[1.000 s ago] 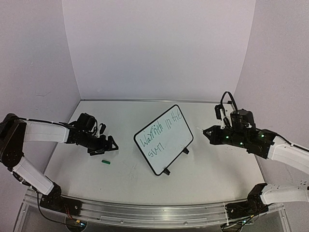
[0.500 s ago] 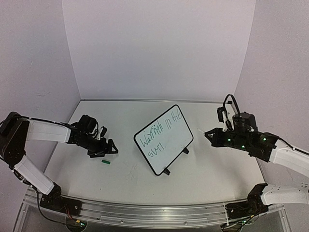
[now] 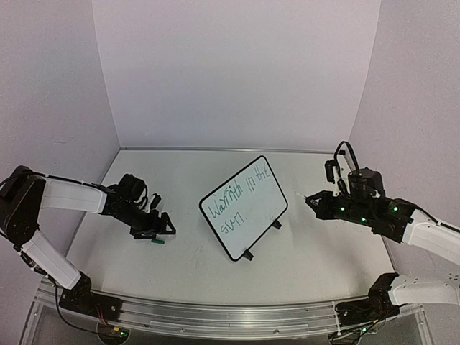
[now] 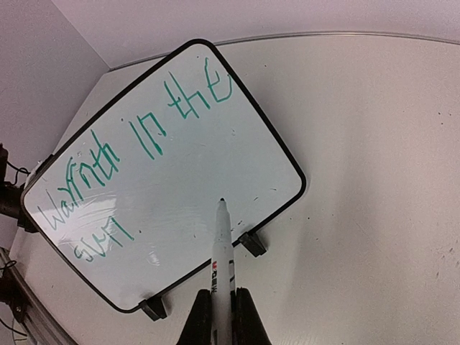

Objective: Write a sentence on the whiteboard
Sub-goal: Pick up the pen cap from the center of the board.

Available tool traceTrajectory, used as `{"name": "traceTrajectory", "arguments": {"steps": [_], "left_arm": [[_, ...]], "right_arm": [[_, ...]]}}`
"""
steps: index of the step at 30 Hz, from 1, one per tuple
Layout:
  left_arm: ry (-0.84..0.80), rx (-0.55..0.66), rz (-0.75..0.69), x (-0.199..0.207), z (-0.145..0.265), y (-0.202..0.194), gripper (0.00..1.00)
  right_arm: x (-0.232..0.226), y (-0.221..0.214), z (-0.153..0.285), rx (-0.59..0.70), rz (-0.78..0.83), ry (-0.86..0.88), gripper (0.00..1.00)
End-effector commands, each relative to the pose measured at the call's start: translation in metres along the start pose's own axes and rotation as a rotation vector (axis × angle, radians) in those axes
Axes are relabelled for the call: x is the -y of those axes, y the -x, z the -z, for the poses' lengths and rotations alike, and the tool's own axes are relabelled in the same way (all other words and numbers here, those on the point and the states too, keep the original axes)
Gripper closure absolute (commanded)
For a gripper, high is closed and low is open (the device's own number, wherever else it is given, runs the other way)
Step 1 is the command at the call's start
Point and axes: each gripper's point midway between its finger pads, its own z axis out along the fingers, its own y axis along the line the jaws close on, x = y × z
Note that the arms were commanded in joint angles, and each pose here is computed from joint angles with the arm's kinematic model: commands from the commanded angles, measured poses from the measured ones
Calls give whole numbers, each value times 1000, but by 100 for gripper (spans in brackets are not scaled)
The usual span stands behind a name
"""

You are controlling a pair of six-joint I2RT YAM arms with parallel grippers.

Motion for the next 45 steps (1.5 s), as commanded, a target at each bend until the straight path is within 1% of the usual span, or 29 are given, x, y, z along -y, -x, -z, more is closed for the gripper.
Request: {"name": "traceTrajectory", "arguments": {"steps": [1,9,13,15,18,21,23,28,33,40,43,45], "left_arm": [[-16,-57,-12,5,-7,-17,12],[18,-92,-33,11,-7,-37,12],[121,-38,-52,3,1,-32,16],[148,-6,-52,0,4,-26,24],[168,19,-65,1,5,-18,39],[178,18,-78,4,3,-14,49],[191,7,-81,2,0,-14,53],[217,-5,-77,-3,-6,-14,58],[271,5,-71,-11,-5,-10,60],[299,4,-77,-15,-7,-7,62],[294,-7,-91,-13,-8,-8,62],[258,-16,-122,-5,-10,-9,62]], "right_arm": [[-3,7,3,28,-12,14,100],[-2,6,4,33,-15,12,100],[-2,6,5,33,-15,11,100],[-1,6,5,33,-15,11,100],[-2,7,5,36,-15,12,100],[-1,7,6,39,-14,9,100],[-1,7,7,39,-14,8,100],[0,7,7,39,-15,5,100],[0,8,8,41,-9,1,100],[1,7,8,38,-5,-5,100],[2,7,8,38,-6,-7,100],[2,7,8,38,-6,-8,100]]}}
